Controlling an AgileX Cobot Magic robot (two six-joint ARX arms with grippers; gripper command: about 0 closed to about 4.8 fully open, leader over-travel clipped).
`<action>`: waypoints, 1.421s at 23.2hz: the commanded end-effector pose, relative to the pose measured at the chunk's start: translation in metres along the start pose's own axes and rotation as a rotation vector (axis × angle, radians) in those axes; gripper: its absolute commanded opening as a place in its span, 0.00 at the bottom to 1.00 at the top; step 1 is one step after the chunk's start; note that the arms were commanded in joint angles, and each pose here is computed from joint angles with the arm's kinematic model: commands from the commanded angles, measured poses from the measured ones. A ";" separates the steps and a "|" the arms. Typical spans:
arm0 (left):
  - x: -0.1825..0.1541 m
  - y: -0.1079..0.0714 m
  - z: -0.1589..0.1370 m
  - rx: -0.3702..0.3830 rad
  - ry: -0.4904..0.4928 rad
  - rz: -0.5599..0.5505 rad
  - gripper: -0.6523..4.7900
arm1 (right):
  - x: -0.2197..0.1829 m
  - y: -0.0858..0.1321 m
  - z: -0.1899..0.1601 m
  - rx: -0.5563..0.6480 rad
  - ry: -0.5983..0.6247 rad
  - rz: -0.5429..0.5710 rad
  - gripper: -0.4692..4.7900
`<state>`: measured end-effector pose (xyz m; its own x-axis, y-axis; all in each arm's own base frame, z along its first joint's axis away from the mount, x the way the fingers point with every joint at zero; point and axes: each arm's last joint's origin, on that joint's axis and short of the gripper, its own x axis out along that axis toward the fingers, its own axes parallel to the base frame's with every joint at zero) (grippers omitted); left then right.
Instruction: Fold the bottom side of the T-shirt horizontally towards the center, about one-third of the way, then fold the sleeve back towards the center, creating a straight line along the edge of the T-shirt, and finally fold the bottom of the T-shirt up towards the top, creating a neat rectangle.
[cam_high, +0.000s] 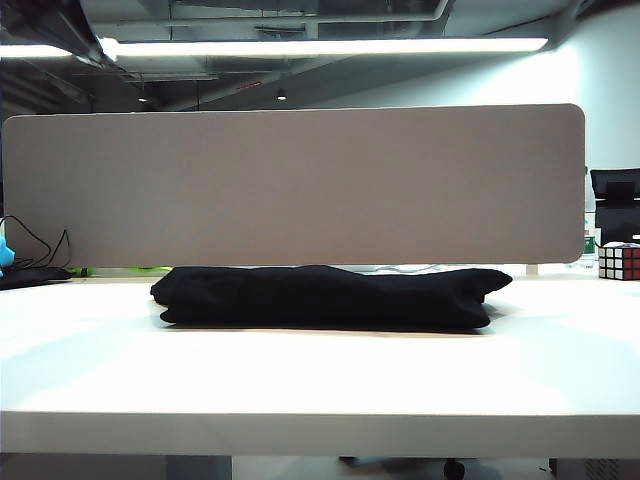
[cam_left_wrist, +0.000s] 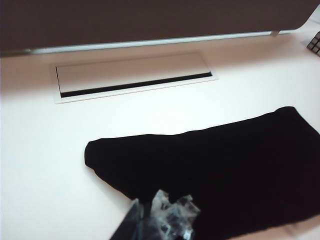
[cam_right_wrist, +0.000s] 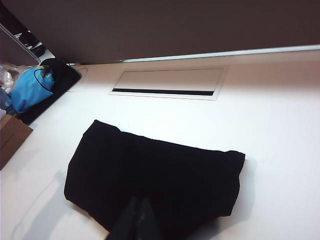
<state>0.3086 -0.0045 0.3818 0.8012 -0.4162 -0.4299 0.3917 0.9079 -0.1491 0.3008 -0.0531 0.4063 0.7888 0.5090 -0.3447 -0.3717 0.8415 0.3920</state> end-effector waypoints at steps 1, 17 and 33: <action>-0.023 -0.012 -0.019 0.017 -0.021 -0.002 0.11 | -0.021 0.016 -0.009 -0.053 -0.053 -0.083 0.08; -0.112 -0.062 -0.144 0.049 -0.323 0.106 0.11 | -0.067 0.041 -0.164 -0.136 -0.307 -0.218 0.08; -0.123 -0.068 -0.232 -0.104 -0.511 0.218 0.11 | -0.072 0.062 -0.241 -0.211 -0.542 -0.315 0.08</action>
<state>0.0795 -0.0050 0.2378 0.9778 -0.2094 -0.0072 0.2063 0.9682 -0.1418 0.1046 0.0056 0.2512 0.9831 0.1731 0.0592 -0.1799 0.9735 0.1410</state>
